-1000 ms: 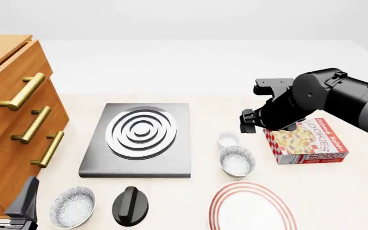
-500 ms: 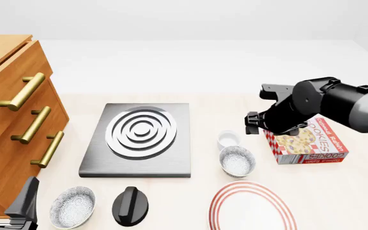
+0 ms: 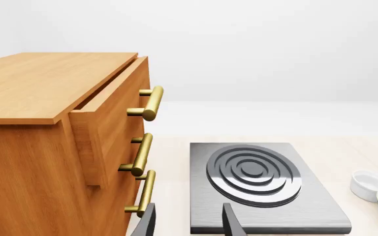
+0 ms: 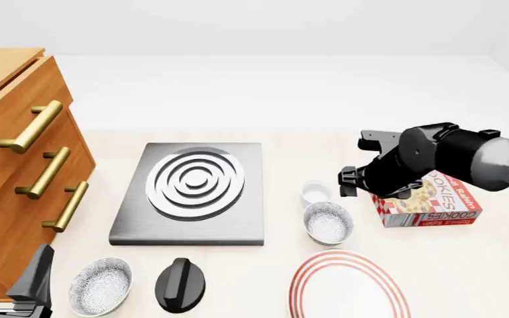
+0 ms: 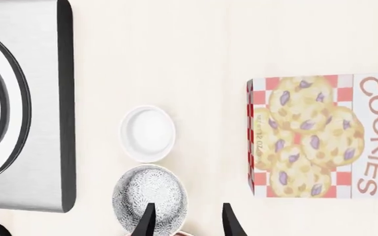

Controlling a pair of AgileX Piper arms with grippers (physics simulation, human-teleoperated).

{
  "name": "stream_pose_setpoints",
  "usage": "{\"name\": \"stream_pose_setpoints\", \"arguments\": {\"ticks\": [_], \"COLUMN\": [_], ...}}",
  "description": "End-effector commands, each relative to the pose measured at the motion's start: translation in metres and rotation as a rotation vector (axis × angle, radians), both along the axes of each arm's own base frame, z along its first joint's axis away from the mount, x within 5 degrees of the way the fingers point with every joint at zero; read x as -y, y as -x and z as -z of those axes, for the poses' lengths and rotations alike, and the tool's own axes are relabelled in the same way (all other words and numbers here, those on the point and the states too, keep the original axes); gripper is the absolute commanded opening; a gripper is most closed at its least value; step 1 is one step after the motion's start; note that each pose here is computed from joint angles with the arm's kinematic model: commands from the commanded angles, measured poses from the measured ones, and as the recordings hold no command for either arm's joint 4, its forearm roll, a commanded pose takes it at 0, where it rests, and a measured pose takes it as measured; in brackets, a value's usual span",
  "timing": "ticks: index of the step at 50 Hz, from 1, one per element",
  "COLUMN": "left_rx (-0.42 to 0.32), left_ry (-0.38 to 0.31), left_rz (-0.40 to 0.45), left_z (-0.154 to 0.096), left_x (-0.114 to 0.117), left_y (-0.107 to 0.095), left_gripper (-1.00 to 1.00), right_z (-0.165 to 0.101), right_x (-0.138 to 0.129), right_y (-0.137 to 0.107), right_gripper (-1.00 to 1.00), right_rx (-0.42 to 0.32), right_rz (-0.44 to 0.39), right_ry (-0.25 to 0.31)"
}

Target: Pick the akita bowl between the plate and the ramekin and place it on the plate.

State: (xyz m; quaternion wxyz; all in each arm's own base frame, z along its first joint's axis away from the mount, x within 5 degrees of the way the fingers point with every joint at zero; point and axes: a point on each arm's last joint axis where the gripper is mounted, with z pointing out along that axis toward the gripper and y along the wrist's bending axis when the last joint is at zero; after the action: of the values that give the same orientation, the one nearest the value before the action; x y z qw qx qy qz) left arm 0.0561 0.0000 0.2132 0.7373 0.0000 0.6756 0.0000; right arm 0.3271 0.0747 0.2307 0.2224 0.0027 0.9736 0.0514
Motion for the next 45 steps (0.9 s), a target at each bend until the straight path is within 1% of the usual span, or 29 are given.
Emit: {"name": "stream_pose_setpoints", "arguments": {"ticks": [1,6,9,15,21,26,27,30,36,40,45], "left_rx": [0.000,0.000,0.000,0.000,0.000,0.000,0.000,0.000,0.000,0.000,0.000], "left_ry": [0.000,0.000,0.000,0.000,0.000,0.000,0.000,0.000,0.000,0.000,0.000], "left_rz": [0.000,0.000,0.000,0.000,0.000,0.000,0.000,0.000,0.000,0.000,0.000], "left_z": [0.000,0.000,0.000,0.000,0.000,0.000,0.000,0.000,0.000,0.000,0.000], "left_x": [0.000,0.000,0.000,0.000,0.000,0.000,0.000,0.000,0.000,0.000,0.000], "left_y": [0.000,0.000,0.000,0.000,0.000,0.000,0.000,0.000,0.000,0.000,0.000], "left_gripper": [1.00,1.00,1.00,1.00,1.00,1.00,1.00,1.00,1.00,1.00,1.00], "right_z": [0.010,0.011,0.021,0.028,0.024,0.029,0.031,0.032,0.025,0.028,0.029], "right_x": [-0.001,0.001,-0.001,-0.002,-0.001,0.000,-0.004,-0.003,-0.004,-0.007,-0.004], "right_y": [-0.004,-0.007,-0.007,-0.007,-0.006,-0.005,-0.004,-0.004,-0.002,-0.001,-0.002], "right_gripper": [1.00,1.00,1.00,1.00,1.00,1.00,1.00,1.00,1.00,1.00,1.00], "right_rx": [-0.009,-0.003,-0.014,-0.023,-0.020,-0.025,-0.029,-0.033,-0.027,-0.031,-0.032], "right_rz": [0.003,0.005,0.005,0.004,0.003,0.004,0.003,-0.007,-0.011,-0.014,-0.013], "right_ry": [0.000,0.002,0.001,0.003,0.004,0.005,0.000,0.009,0.007,0.004,0.009]}}
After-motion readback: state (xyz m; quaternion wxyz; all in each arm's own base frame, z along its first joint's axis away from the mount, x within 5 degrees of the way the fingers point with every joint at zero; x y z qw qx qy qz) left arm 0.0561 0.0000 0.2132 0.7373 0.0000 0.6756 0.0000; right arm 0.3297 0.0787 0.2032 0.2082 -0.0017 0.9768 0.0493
